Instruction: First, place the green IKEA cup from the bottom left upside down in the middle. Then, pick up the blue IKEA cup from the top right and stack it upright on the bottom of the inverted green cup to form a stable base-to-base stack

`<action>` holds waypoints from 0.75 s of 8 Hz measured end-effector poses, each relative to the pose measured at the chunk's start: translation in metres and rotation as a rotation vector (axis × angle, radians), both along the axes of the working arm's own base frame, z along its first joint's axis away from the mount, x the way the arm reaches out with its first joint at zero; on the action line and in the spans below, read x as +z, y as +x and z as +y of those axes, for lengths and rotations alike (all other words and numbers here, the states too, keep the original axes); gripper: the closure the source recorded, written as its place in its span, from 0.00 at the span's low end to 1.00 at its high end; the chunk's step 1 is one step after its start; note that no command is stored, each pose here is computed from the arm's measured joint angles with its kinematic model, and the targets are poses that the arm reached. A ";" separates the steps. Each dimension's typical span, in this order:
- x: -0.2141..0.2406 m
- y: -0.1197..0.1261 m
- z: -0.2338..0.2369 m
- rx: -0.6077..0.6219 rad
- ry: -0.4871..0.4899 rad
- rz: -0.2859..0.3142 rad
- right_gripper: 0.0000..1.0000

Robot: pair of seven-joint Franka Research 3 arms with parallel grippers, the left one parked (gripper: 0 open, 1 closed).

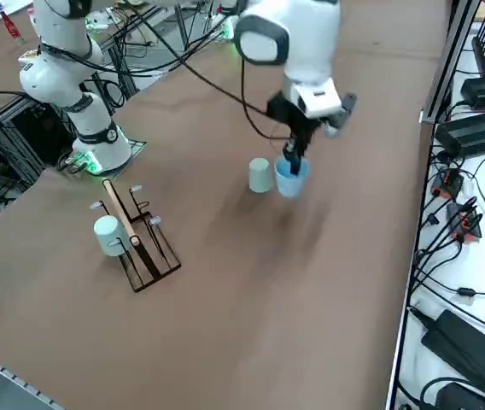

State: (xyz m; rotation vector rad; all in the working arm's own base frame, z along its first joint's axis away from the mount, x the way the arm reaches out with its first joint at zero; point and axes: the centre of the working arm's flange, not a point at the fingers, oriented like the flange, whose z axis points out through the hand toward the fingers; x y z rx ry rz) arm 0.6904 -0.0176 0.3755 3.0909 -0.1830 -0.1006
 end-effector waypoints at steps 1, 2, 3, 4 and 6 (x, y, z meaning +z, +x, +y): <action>0.006 -0.020 0.021 -0.019 0.001 0.017 0.97; 0.010 -0.038 0.038 -0.031 0.000 0.021 0.97; 0.011 -0.055 0.048 -0.056 0.001 -0.004 0.97; 0.007 -0.074 0.055 -0.088 0.006 -0.048 0.97; -0.009 -0.112 0.068 -0.107 0.017 -0.096 0.97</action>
